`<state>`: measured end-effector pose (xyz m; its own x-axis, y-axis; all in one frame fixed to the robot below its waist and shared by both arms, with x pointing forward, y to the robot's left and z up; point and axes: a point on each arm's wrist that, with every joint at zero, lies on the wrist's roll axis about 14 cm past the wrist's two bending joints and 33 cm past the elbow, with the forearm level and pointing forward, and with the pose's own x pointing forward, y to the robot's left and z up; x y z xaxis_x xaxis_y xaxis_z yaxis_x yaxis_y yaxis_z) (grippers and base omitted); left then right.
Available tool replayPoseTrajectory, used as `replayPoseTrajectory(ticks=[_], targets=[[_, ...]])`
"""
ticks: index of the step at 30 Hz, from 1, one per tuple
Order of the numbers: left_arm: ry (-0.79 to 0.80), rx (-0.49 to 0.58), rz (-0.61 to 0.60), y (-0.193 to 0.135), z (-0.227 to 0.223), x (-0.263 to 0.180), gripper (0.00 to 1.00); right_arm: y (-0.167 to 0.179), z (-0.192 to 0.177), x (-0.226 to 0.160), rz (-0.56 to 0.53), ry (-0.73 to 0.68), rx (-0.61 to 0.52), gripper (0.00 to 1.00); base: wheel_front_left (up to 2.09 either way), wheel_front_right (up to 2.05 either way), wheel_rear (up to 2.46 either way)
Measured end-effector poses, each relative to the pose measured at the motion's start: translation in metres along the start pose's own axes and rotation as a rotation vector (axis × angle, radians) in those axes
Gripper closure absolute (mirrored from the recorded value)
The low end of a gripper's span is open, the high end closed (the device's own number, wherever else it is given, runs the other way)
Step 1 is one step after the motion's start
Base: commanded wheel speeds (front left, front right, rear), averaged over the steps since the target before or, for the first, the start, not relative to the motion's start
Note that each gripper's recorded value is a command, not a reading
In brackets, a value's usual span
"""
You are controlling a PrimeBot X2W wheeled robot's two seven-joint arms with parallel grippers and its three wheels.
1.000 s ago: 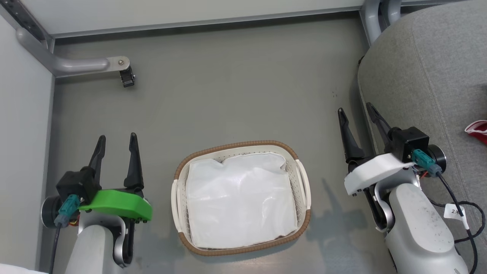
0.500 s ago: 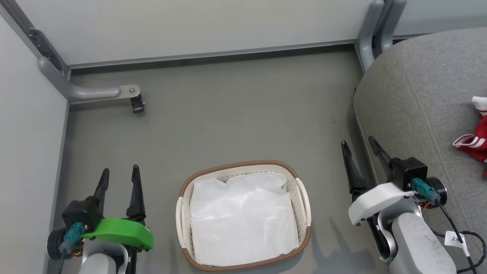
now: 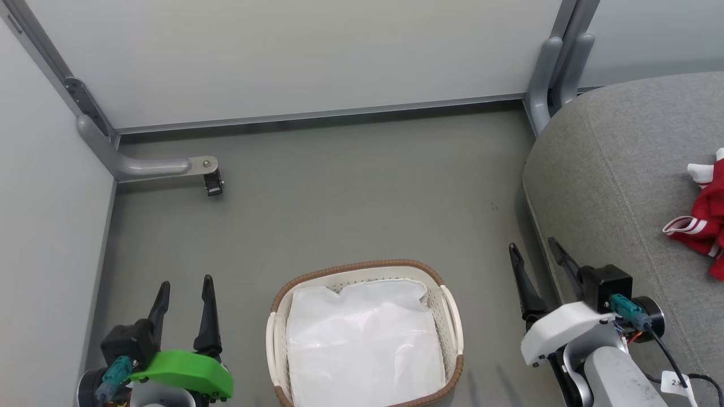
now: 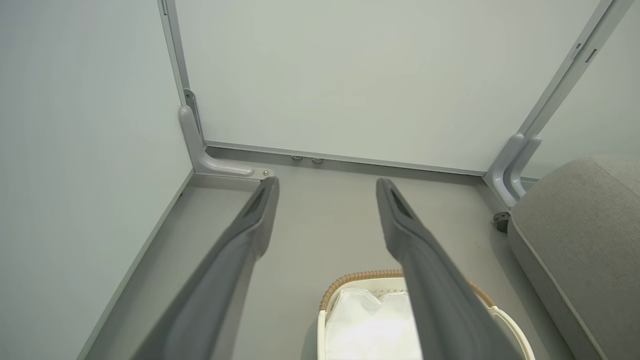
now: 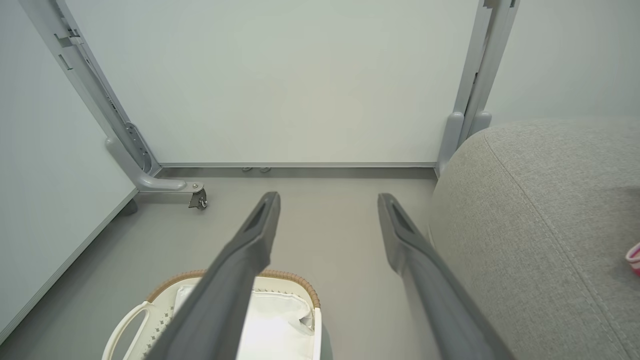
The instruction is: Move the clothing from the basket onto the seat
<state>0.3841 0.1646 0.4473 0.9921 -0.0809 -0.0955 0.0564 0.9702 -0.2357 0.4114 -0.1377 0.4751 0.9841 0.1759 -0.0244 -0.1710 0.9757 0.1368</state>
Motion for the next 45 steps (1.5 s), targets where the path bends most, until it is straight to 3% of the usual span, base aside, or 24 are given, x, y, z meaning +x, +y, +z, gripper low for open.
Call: replayPoseTrajectory(ticks=[5,6,13,45], targets=[[0.002,-0.014,0.001,-0.001,-0.001,-0.005,0.0,0.001,-0.002,-0.005,0.001,0.006,0.001,0.0,0.0,0.0,0.0],[0.0,-0.024,0.001,-0.001,-0.001,-0.005,1.0,0.002,-0.002,-0.005,0.002,0.007,0.001,1.0,0.0,0.0,0.0],[0.05,-0.067,0.018,0.0,-0.015,-0.009,1.0,-0.001,-0.024,-0.016,-0.024,0.077,0.05,1.0,0.0,0.0,0.0],[0.009,-0.551,0.116,0.019,0.004,-0.007,1.0,-0.03,-0.009,-0.021,-0.17,0.027,0.58,1.0,0.0,0.0,0.0]])
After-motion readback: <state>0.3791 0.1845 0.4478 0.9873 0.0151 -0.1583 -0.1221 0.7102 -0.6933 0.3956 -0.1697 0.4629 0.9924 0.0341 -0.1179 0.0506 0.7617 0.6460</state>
